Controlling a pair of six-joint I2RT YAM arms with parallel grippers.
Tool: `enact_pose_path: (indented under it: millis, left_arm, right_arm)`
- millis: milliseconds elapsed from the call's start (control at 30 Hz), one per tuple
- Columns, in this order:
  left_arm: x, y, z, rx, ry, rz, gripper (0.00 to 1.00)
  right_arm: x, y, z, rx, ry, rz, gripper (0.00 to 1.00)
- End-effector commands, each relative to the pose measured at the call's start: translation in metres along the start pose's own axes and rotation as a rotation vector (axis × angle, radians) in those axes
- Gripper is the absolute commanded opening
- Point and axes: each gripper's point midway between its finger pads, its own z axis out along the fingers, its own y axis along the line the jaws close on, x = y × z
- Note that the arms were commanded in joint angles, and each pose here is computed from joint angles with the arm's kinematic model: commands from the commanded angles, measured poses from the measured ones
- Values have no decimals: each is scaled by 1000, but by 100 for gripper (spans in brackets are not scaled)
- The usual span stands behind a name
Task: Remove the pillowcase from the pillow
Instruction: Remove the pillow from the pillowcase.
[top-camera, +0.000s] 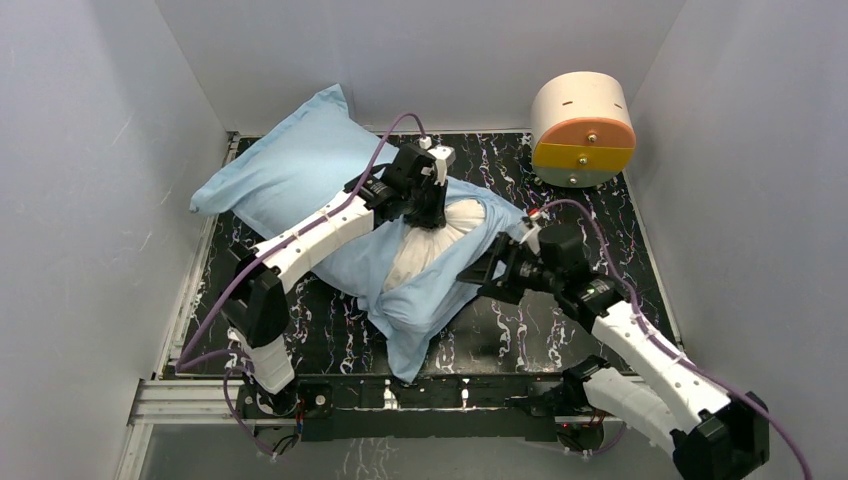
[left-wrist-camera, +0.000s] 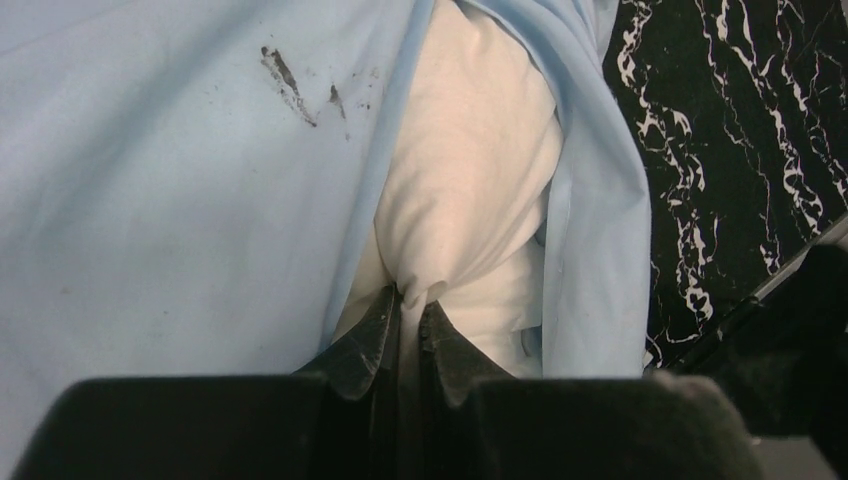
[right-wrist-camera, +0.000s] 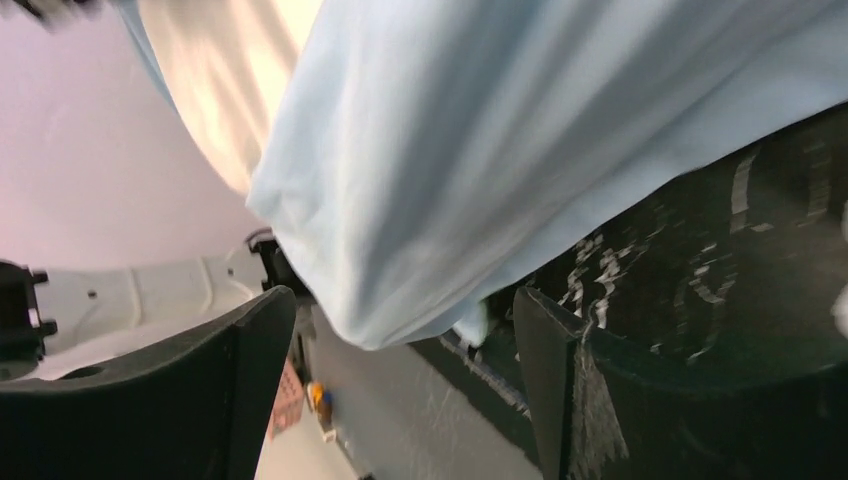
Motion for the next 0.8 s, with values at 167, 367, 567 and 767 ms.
enact_pose_path:
  millis: [167,367,567,767]
  left_arm:
    - [-25,-4,17,-102,-63,-32,0]
    - [-21,38,-10,-287,-104,19,0]
    - [-31,91,-37,-333,-131,-64,0]
    - [-36,84,-39,-254,-125,-50,0]
  right_arm:
    - [55,26,71,103,69,26,75]
    - [29,-71,52,547,-152,18,22]
    - [75,-155,32,617,-66,156,15]
    - [97,-182,26,610,-56,255,16]
